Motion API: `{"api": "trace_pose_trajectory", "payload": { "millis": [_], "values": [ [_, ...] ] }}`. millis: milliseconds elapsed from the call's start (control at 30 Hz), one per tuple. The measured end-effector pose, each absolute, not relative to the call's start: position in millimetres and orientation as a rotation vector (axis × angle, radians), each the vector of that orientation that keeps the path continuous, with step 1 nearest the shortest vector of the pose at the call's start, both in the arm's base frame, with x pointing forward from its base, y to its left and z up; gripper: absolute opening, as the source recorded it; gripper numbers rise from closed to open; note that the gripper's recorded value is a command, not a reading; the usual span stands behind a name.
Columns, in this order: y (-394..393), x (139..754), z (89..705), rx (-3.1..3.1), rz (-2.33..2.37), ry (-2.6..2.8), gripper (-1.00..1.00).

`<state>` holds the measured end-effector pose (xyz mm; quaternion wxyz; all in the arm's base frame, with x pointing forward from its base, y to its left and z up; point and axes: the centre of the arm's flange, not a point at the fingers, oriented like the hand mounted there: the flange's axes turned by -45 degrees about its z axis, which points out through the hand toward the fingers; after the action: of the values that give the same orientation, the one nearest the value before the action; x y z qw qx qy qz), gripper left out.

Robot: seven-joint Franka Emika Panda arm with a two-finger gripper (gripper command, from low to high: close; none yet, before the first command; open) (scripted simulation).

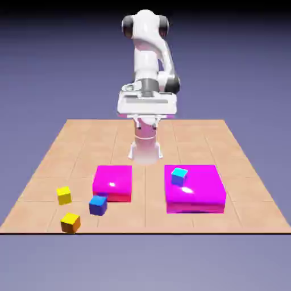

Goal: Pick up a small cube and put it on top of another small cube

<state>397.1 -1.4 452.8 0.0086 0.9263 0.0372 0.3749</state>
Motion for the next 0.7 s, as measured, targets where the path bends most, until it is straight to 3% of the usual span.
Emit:
{"api": "trace_pose_trajectory", "payload": {
  "millis": [700],
  "values": [
    [-120.6,495.5,312.9,2.937,0.465,0.817,0.00]
  ]
}}
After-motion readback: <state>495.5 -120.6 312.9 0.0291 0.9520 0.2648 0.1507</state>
